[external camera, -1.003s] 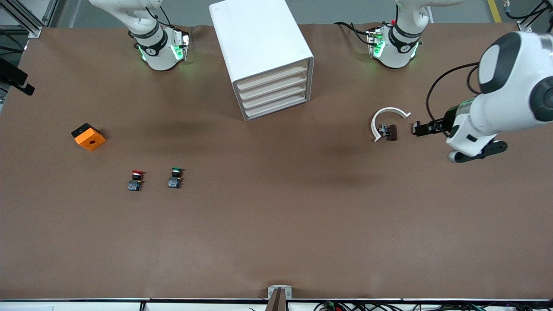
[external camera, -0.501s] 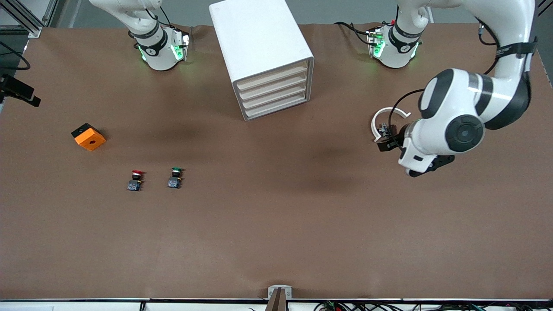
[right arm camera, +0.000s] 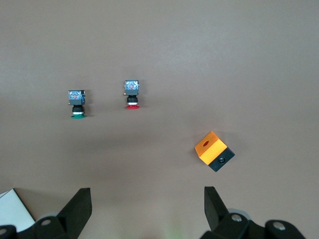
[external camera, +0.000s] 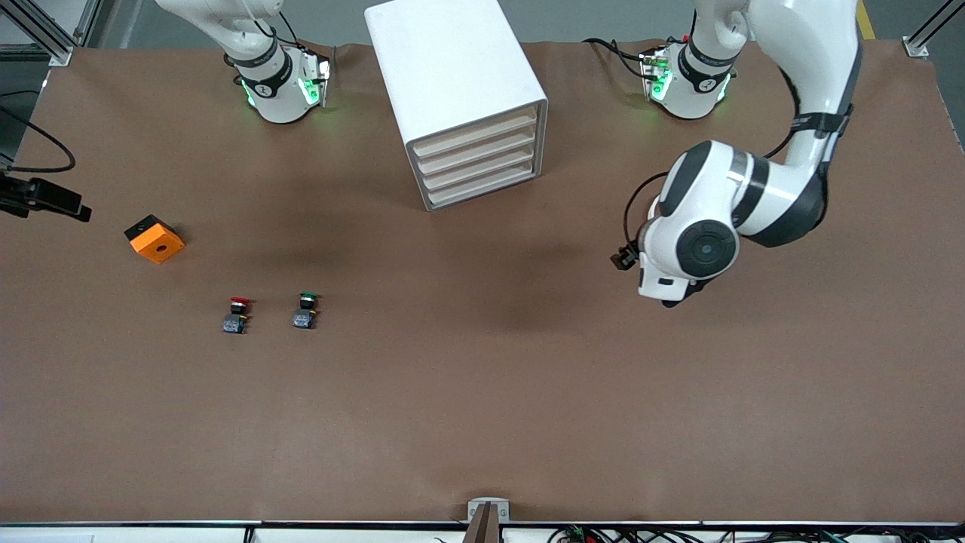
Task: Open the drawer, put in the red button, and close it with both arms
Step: 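Move the left gripper toward the white cabinet's drawer handle, then grasp the drawer handle with the left gripper while the right gripper reaches the button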
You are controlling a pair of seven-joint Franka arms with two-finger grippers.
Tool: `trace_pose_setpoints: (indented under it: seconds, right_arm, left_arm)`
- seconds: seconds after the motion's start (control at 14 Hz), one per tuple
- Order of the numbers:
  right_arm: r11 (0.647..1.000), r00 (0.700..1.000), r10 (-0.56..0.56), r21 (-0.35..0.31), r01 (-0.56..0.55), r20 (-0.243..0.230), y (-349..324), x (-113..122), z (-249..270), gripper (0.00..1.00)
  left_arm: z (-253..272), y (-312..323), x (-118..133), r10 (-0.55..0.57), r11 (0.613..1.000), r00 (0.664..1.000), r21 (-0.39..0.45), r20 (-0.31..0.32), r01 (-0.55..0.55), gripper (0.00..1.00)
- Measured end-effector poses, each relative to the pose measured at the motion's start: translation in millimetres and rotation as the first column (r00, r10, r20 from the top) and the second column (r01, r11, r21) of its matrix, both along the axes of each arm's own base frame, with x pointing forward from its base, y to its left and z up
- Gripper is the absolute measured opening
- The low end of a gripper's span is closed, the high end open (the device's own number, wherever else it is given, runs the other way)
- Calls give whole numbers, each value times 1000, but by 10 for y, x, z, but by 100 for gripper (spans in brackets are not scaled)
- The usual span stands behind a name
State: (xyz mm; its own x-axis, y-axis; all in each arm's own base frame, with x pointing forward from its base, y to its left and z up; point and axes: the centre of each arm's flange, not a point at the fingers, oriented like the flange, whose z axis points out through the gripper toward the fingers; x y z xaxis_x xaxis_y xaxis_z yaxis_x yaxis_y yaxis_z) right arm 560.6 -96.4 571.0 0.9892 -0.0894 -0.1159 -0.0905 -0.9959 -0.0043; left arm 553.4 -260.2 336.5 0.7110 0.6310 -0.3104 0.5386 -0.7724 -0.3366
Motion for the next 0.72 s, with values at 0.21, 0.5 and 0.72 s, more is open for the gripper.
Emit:
trace_pose_setpoints:
  seconds: [0.21, 0.5, 0.72]
  right_arm:
    - [1000, 999, 2, -1, -2, -32, -14, 146, -259, 100]
    - [1000, 1000, 6, -12, -5, 27, -21, 361, -388, 100]
    - [1000, 1000, 7, -3, -7, 30, 2, 476, -644, 100]
  left_arm:
    - [-250, -297, -78, 130, 991, 990, 24, -62, -129, 100]
    - [-541, -605, -61, 395, 916, 911, 124, -119, -381, 100]
    - [-746, -855, -171, 505, 857, 843, 223, -183, -465, 100]
